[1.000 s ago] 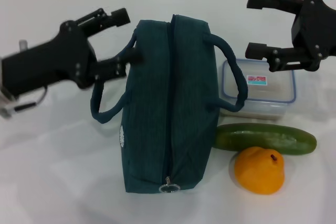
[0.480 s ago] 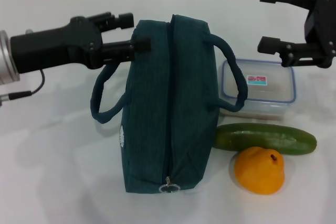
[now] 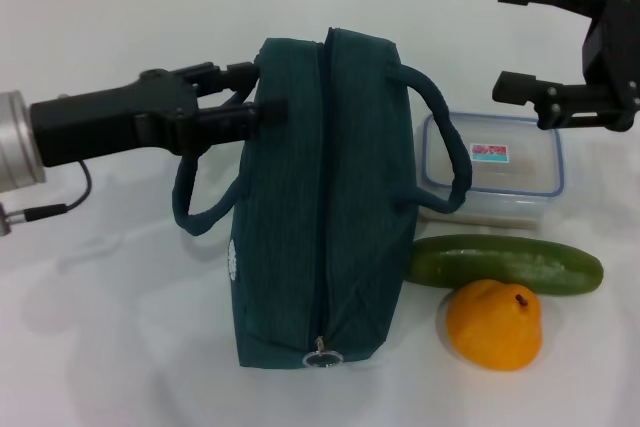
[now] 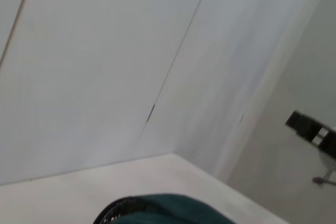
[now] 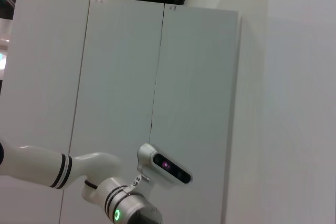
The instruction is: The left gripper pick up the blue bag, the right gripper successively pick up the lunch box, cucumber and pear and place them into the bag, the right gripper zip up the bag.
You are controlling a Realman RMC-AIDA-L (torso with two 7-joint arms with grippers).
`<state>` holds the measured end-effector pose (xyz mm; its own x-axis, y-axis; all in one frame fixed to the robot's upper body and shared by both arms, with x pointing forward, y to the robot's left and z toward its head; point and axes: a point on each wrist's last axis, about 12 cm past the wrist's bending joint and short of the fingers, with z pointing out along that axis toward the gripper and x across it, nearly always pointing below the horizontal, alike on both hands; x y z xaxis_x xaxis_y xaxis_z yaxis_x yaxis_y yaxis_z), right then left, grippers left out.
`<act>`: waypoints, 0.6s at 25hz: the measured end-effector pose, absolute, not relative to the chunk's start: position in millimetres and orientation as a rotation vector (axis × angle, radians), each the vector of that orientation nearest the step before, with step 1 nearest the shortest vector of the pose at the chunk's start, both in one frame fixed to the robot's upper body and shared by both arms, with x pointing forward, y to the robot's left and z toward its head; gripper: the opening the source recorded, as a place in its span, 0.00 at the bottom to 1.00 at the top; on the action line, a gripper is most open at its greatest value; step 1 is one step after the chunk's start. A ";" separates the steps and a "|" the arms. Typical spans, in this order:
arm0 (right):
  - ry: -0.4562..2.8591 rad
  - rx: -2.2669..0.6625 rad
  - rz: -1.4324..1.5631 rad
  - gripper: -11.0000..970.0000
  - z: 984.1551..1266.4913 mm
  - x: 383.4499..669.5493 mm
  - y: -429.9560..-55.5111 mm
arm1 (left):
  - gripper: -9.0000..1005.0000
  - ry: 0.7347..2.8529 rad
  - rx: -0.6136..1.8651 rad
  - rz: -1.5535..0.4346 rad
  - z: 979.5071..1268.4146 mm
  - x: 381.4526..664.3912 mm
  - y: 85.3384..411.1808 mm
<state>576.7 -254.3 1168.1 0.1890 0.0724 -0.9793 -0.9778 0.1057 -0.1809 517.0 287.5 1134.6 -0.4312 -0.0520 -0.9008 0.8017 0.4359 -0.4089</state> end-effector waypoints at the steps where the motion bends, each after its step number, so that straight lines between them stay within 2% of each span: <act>1: 1.058 -1.160 1.039 0.90 1168.1 576.6 -254.1 | 0.83 1.753 0.654 -1.126 1132.8 518.1 285.3; 7: 1.056 -1.158 1.045 0.90 1167.4 575.9 -252.6 | 0.83 1.812 0.682 -1.058 1125.0 527.3 272.3; 15: 1.073 -1.144 1.047 0.90 1163.1 572.2 -256.7 | 0.83 1.836 0.640 -1.055 1126.0 533.8 273.1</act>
<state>572.2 -256.7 1163.1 0.1724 0.0760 -0.9821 -0.9800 0.1138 -0.1632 533.8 273.1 1126.0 -0.4644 0.0012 -0.8856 0.7660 0.5025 -0.4010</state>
